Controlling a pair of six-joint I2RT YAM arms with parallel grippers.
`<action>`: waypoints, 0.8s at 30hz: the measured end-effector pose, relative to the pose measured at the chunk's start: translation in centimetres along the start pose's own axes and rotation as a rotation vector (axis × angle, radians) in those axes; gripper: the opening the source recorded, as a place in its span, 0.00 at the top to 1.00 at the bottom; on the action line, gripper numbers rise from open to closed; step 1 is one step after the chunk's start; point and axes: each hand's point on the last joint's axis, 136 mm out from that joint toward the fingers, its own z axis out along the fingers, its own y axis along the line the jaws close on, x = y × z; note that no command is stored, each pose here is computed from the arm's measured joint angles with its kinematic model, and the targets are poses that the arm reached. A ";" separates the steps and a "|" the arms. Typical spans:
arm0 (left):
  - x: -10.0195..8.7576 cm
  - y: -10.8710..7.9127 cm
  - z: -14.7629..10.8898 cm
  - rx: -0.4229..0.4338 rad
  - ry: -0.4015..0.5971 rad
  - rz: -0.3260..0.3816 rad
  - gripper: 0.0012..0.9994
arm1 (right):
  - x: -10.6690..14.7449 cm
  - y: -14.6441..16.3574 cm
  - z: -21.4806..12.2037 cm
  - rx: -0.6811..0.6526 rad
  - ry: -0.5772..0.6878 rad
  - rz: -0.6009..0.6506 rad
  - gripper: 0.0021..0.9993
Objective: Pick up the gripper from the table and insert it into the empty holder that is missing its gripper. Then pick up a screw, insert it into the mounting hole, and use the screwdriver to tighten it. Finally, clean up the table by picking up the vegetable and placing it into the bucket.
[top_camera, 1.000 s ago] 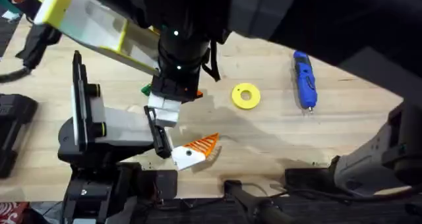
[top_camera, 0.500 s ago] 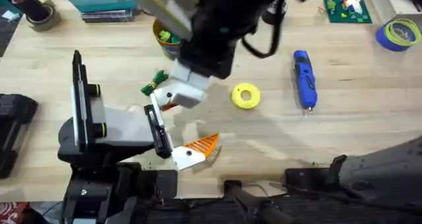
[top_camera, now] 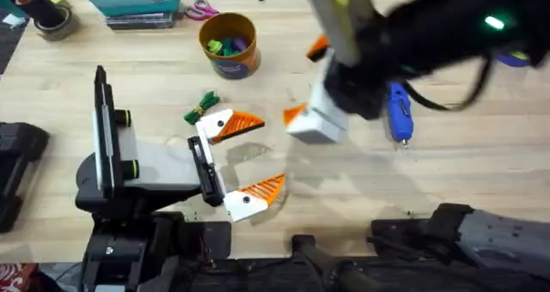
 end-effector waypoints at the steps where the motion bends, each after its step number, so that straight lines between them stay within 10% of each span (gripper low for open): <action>1: 0.0 0.0 0.0 0.000 0.000 0.000 0.01 | 0.7 0.1 -0.4 0.001 -0.006 0.008 0.00; 24: 0.0 0.0 0.0 0.000 0.000 0.000 0.01 | 5.3 3.3 -1.4 -0.327 -0.206 -0.098 0.00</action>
